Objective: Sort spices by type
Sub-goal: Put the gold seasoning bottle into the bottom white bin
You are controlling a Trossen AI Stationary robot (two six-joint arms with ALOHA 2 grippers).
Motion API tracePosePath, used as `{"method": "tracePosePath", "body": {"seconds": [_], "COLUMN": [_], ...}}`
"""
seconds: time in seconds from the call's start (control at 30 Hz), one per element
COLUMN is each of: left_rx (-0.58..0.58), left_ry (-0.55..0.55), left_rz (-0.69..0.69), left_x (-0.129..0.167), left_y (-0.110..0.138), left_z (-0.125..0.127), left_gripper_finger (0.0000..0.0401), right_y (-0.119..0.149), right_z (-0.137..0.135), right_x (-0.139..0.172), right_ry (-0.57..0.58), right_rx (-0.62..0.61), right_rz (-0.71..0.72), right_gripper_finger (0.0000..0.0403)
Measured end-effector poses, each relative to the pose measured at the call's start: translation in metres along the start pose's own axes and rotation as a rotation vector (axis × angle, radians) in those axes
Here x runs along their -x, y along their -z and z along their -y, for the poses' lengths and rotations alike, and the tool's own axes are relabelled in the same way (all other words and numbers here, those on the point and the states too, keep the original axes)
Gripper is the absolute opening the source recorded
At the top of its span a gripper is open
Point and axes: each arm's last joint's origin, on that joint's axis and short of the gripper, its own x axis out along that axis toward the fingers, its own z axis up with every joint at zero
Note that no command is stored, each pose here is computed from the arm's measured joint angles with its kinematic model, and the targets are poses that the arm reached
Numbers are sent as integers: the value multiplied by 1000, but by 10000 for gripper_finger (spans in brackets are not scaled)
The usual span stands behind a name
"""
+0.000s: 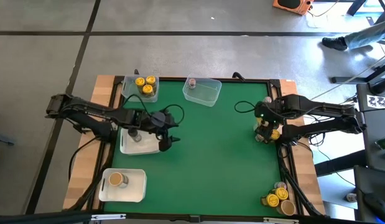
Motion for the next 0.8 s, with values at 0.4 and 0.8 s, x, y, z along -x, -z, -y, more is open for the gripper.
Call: {"method": "tracePosePath", "body": {"seconds": [0.4,0.8], "left_rx": [-40,-34], "left_ry": [-59,-92], "left_rz": [18,34], "left_x": [0,0], "left_y": [0,-1], "left_z": [0,-1], "left_gripper_finger": [335,335], "right_y": [4,5], "right_z": [0,-1], "right_x": [-29,-52], "right_ry": [65,124], "right_rx": [-31,-70], "right_rz": [-28,-13], "right_gripper_finger": [340,340]}}
